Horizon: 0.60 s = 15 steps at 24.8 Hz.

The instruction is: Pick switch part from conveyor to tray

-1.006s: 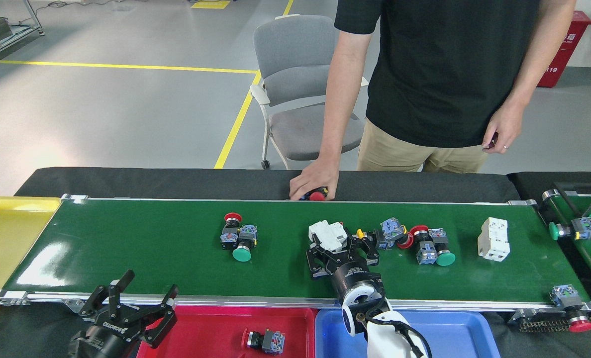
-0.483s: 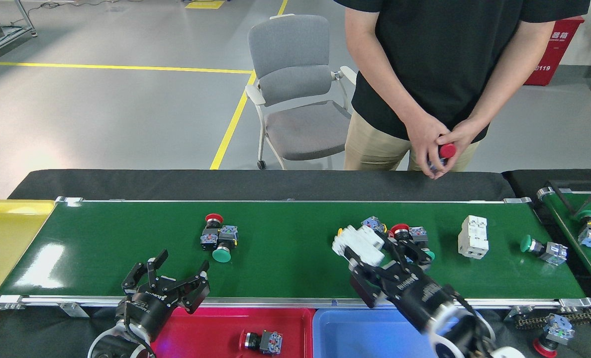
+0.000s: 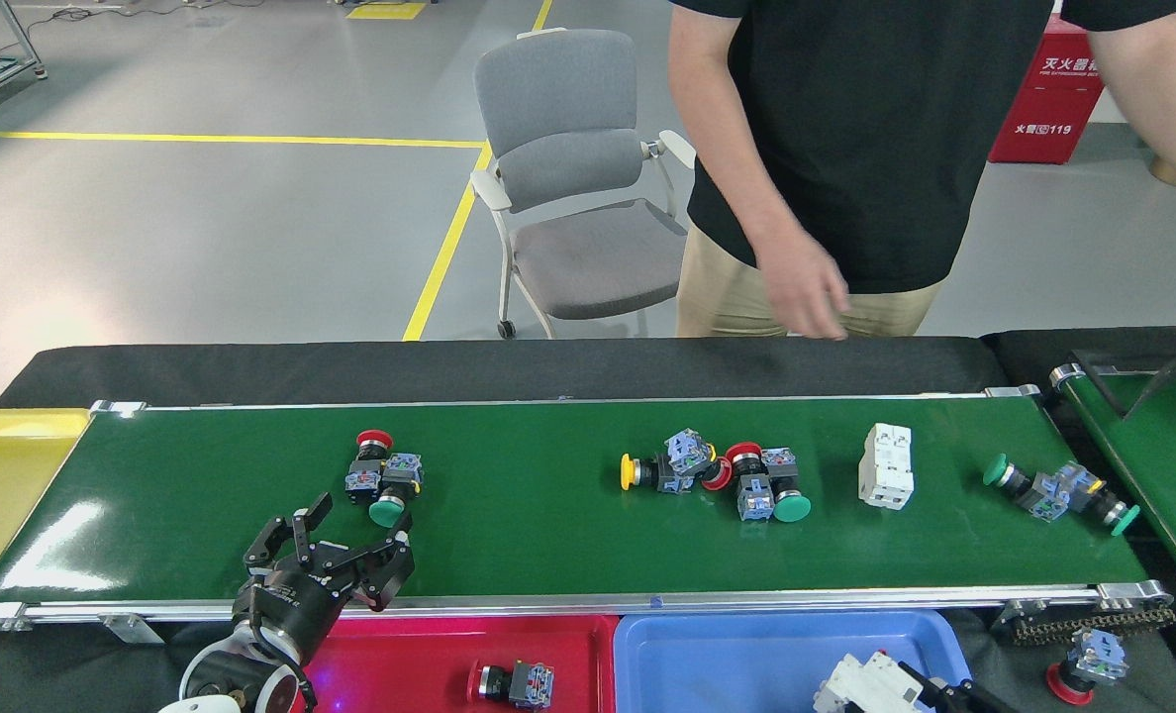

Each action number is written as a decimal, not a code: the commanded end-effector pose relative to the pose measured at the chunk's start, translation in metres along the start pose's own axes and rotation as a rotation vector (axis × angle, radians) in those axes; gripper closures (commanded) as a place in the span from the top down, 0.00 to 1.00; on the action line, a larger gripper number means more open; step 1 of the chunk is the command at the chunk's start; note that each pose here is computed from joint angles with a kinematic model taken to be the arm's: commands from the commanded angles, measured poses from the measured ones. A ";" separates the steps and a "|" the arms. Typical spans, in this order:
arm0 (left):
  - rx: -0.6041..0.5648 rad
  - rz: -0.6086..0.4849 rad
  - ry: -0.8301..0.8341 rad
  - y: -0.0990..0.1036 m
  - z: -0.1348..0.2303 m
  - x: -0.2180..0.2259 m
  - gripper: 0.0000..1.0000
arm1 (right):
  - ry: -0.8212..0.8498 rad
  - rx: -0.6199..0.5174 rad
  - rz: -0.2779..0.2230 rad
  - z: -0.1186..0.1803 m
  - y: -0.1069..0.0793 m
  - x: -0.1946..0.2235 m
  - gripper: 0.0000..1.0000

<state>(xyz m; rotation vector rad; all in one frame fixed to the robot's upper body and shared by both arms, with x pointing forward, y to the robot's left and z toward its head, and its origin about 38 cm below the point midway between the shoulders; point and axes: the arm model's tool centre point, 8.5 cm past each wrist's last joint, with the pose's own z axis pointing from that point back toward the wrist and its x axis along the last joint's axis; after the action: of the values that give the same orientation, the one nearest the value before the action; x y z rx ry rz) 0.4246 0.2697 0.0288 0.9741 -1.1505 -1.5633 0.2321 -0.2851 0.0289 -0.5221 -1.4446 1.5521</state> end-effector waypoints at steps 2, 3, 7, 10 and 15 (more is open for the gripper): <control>0.009 -0.014 0.034 0.014 -0.011 -0.020 1.00 | 0.011 -0.034 0.019 0.002 -0.011 -0.006 0.98; 0.006 -0.014 0.042 0.015 -0.014 -0.023 1.00 | 0.021 -0.046 0.021 0.003 -0.014 -0.009 0.98; -0.014 -0.013 0.106 0.019 -0.023 -0.043 1.00 | 0.093 -0.201 -0.018 -0.008 -0.038 -0.011 0.95; -0.018 -0.008 0.105 0.017 -0.025 -0.043 1.00 | 0.105 -0.284 -0.033 -0.021 -0.053 -0.005 0.95; -0.030 0.013 0.133 0.011 -0.028 -0.041 0.73 | 0.391 -0.282 -0.027 -0.043 -0.078 -0.038 0.96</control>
<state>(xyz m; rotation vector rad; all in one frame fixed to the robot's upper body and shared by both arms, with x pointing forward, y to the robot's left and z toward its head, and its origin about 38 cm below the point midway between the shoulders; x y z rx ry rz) 0.4554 0.3018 0.0236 0.9976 -1.0186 -1.5046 0.3004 -0.2939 0.0762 -0.8437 -1.4312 1.2326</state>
